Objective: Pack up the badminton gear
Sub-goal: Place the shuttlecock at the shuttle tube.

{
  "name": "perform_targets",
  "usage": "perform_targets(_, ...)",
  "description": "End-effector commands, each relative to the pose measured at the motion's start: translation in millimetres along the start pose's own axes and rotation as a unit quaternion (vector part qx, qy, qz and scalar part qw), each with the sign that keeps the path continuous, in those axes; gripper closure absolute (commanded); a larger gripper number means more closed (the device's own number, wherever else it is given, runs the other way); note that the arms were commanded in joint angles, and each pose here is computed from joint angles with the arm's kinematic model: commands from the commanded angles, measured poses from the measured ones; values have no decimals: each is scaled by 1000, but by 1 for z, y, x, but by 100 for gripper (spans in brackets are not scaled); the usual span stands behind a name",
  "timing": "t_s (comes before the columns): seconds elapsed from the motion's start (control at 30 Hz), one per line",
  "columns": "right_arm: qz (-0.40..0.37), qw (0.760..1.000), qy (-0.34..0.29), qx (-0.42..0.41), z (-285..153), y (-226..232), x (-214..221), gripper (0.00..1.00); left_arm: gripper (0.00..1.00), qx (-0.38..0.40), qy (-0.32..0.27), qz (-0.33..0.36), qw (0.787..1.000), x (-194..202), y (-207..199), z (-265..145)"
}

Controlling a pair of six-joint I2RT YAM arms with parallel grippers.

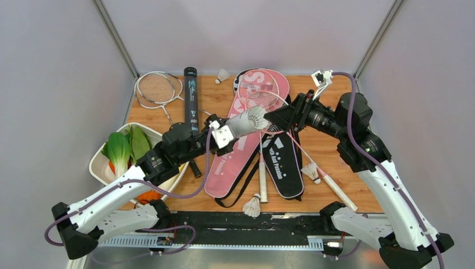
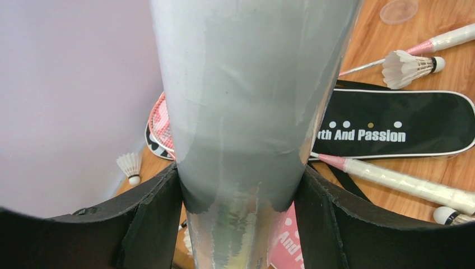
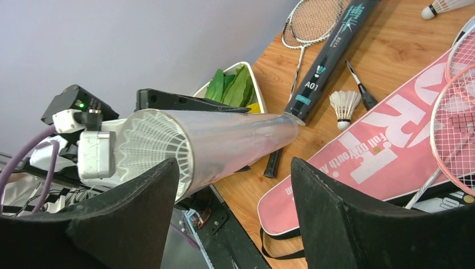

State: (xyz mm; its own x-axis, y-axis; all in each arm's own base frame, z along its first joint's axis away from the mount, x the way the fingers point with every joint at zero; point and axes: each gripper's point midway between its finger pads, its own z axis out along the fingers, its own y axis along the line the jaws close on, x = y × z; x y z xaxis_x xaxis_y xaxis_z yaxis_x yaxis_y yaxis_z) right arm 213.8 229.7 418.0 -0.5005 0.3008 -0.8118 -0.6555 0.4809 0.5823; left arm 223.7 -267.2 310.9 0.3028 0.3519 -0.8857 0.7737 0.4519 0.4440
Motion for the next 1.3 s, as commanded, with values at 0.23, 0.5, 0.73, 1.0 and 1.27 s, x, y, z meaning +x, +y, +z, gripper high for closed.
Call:
perform_targets(0.23,-2,999,50,0,26,-16,18,26,100,-19,-52,12,998,-32,13,-2)
perform_targets(0.5,3,995,93,37,44,-41,39,59,100,-23,-40,40,998,-23,15,1)
perform_targets(0.73,-6,993,116,34,46,-48,52,52,100,-23,-30,76,996,-15,15,7)
perform_targets(1.0,-13,998,19,50,25,-20,-4,30,100,-61,9,43,997,-8,31,11)
perform_targets(1.27,-108,989,-98,24,-9,6,-43,8,100,-103,-4,-35,994,-32,49,2)
